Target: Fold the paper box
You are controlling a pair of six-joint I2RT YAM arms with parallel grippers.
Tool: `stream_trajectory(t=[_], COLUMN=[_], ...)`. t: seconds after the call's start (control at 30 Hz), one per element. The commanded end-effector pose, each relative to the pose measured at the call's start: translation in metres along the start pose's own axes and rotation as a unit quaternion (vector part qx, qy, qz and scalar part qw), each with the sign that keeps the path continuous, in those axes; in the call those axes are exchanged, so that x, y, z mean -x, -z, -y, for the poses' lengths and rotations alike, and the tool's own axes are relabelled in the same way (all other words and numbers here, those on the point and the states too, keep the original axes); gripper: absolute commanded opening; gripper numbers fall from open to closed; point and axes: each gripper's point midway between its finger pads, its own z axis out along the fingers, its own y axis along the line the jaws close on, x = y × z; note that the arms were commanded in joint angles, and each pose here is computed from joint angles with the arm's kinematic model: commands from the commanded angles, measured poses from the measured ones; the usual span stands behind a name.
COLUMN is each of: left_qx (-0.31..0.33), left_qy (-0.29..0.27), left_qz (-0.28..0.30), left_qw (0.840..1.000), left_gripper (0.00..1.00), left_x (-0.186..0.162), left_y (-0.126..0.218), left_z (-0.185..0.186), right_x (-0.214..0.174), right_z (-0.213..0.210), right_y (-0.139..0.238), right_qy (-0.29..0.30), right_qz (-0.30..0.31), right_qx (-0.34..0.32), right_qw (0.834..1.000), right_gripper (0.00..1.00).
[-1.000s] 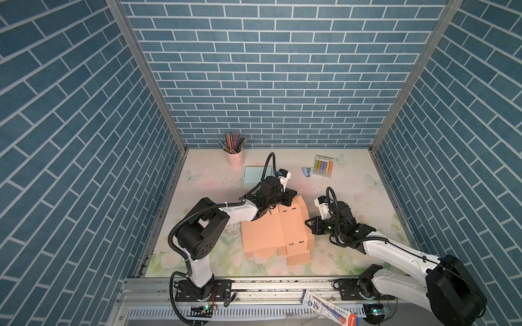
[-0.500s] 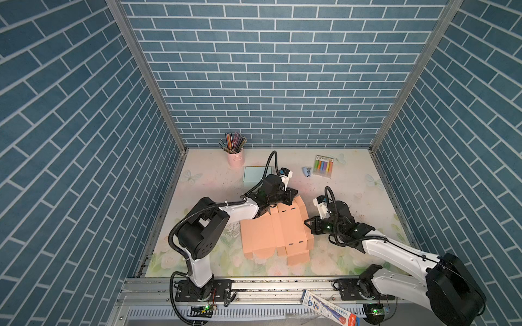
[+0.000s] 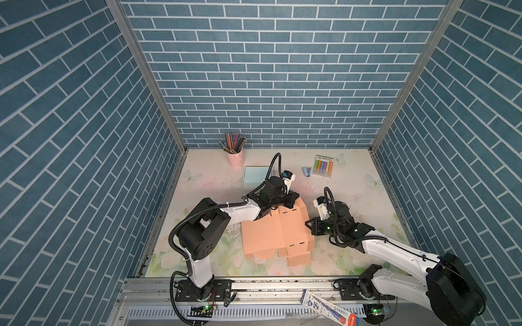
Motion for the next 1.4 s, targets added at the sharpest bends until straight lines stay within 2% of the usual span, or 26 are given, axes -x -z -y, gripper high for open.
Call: stream_trajectory(t=[0.0,0.3,0.4,0.53,0.67,0.83,1.03,1.37], left_qx=[-0.009,-0.022,-0.013,0.001,0.026,0.073,0.137,0.137], left_qy=[-0.016,-0.012,-0.007,-0.008,0.004,0.032,0.047,0.041], left_qz=[-0.002,-0.02,-0.022,-0.01,0.005,0.041,0.045,0.042], left_qw=[1.0,0.999,1.0,1.0,1.0,0.996,0.988,0.989], left_gripper=[0.0,0.0,0.0,0.0,0.0,0.0,0.0,0.0], left_x=[0.001,-0.041,-0.051,-0.047,-0.041,-0.031,-0.041,-0.046], left_y=[0.005,0.02,0.032,0.05,0.072,0.113,0.141,0.139], left_z=[0.015,0.041,0.035,0.025,-0.004,-0.053,-0.1,-0.106], right_x=[0.018,0.023,0.023,0.02,0.021,0.024,0.031,0.038], right_z=[-0.01,-0.008,-0.008,-0.006,-0.014,-0.031,-0.044,-0.063], right_y=[0.006,0.007,0.008,0.008,0.011,0.017,0.019,0.017], right_qy=[0.029,0.05,0.052,0.061,0.096,0.177,0.248,0.342], right_qz=[0.025,0.023,0.024,0.02,0.02,0.012,0.013,0.002], right_qx=[0.001,-0.03,-0.03,-0.039,-0.057,-0.093,-0.147,-0.201], right_qw=[0.999,0.998,0.998,0.997,0.993,0.98,0.958,0.918], right_gripper=[0.0,0.0,0.0,0.0,0.0,0.0,0.0,0.0])
